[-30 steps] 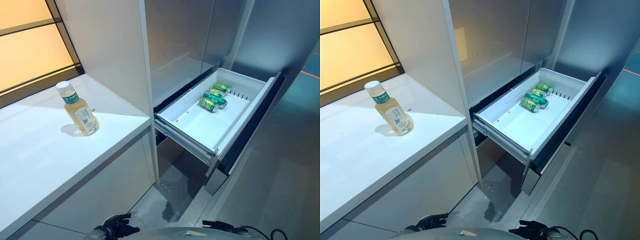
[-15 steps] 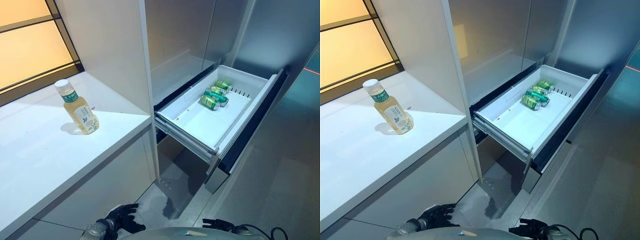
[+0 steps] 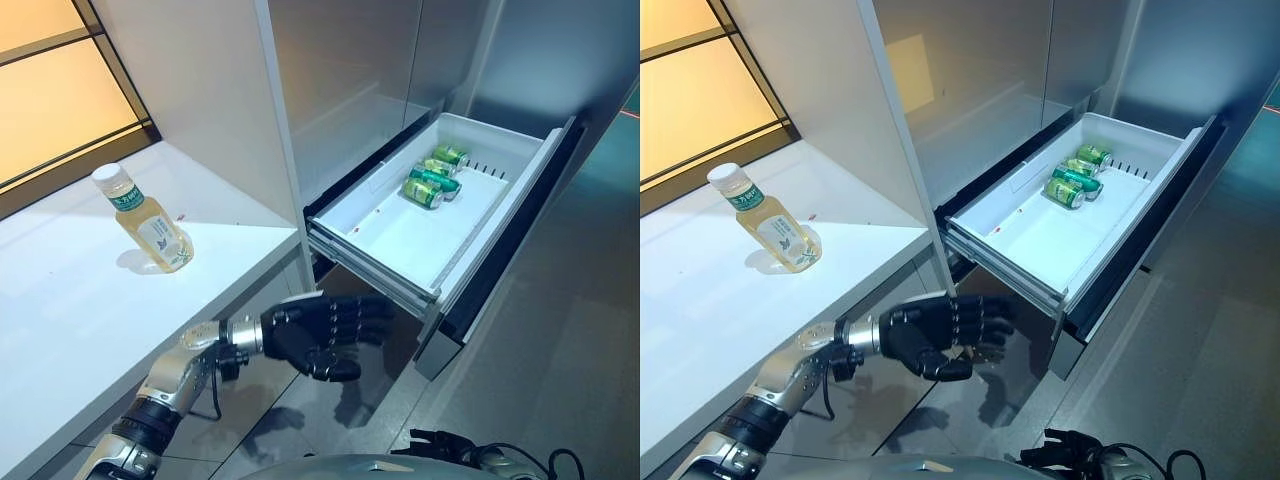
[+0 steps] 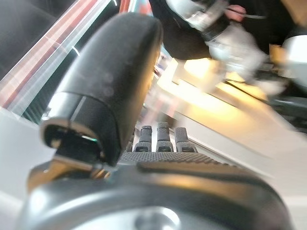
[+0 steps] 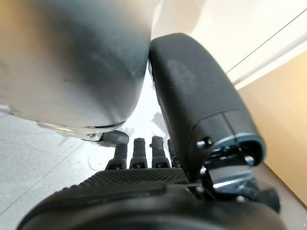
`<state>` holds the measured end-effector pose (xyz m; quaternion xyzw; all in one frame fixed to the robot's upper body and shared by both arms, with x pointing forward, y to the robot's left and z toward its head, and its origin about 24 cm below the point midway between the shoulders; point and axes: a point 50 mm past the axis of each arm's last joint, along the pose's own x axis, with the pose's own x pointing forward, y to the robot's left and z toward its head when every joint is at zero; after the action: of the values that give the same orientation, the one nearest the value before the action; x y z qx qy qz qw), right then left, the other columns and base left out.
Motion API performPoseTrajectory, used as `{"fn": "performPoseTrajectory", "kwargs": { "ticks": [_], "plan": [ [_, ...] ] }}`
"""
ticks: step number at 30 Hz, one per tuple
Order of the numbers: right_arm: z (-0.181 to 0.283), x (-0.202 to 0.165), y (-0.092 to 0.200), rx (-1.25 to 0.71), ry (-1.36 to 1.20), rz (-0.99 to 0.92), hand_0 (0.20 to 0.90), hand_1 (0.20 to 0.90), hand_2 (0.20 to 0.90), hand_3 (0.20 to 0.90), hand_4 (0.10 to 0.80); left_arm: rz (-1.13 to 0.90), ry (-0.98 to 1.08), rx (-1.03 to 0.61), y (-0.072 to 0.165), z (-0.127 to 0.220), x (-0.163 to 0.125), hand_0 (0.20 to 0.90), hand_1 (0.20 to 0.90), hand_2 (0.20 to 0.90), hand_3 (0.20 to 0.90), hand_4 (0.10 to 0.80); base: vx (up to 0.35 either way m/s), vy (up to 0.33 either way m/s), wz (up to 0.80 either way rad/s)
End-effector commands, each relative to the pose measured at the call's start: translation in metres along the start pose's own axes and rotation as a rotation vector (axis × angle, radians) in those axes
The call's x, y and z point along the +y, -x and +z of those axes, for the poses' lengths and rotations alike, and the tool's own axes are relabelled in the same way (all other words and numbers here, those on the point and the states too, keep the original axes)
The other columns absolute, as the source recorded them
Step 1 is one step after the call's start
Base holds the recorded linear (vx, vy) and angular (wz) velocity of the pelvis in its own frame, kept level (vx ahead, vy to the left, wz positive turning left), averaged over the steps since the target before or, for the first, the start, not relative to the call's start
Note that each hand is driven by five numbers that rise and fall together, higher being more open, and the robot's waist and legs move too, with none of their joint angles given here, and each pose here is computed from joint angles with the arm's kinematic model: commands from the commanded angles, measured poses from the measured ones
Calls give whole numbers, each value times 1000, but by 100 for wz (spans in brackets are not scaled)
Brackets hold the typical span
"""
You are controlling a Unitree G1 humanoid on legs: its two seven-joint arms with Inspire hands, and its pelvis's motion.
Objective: Put drinks into fridge and close the fridge
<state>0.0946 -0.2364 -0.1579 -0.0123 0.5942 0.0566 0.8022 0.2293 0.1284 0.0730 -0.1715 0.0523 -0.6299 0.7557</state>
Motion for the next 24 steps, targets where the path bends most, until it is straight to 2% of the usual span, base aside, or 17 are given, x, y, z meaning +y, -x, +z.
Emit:
{"fn": "performPoseTrajectory", "kwargs": {
  "ticks": [1, 5, 8, 10, 11, 12, 15, 17, 19, 21, 24],
  "plan": [
    [-15, 0, 1, 42, 14, -14, 900, 900, 900, 900, 800, -165, -181, -425, -16, 79, -17, 900, 900, 900, 900, 800, 50, -15, 1],
    [-24, 11, -1, 54, 18, 0, 900, 900, 900, 900, 800, -210, -280, -752, -5, 122, -36, 900, 900, 900, 900, 800, 55, -30, 0],
    [-27, 18, -3, 59, 12, 7, 900, 900, 900, 900, 800, -98, -424, -942, 13, 144, -44, 900, 900, 900, 900, 800, 25, -16, 2],
    [-30, 21, -3, 65, 17, 9, 900, 900, 900, 900, 800, 114, -597, -1036, 30, 157, -46, 900, 900, 900, 900, 800, 30, -11, 6],
    [-33, 25, -4, 75, 23, 11, 900, 900, 900, 900, 800, 321, -806, -1104, 47, 166, -53, 900, 900, 900, 900, 800, 25, -8, 7],
    [-33, 25, -4, 75, 23, 11, 900, 900, 900, 900, 800, 321, -806, -1104, 47, 166, -53, 900, 900, 900, 900, 800, 27, -8, 7],
    [-39, 31, -5, 91, 42, 23, 900, 900, 900, 900, 800, 569, -1063, -1242, 75, 176, -69, 900, 900, 900, 900, 800, 40, -11, 7],
    [-39, 33, -5, 93, 49, 29, 900, 900, 900, 900, 800, 642, -1146, -1264, 79, 178, -75, 900, 900, 900, 900, 800, 28, -14, 7],
    [-35, 37, -7, 94, 73, 43, 900, 900, 900, 900, 800, 813, -1307, -1284, 80, 185, -83, 900, 900, 900, 900, 800, 33, -18, 11],
    [-31, 40, -8, 95, 96, 54, 900, 900, 900, 900, 800, 937, -1381, -1270, 78, 190, -82, 900, 900, 900, 900, 800, 32, -10, 13],
    [-27, 42, -9, 98, 128, 66, 900, 900, 900, 900, 800, 1080, -1318, -1214, 83, 199, -69, 900, 900, 900, 900, 800, 21, 0, 9]
  ]
}}
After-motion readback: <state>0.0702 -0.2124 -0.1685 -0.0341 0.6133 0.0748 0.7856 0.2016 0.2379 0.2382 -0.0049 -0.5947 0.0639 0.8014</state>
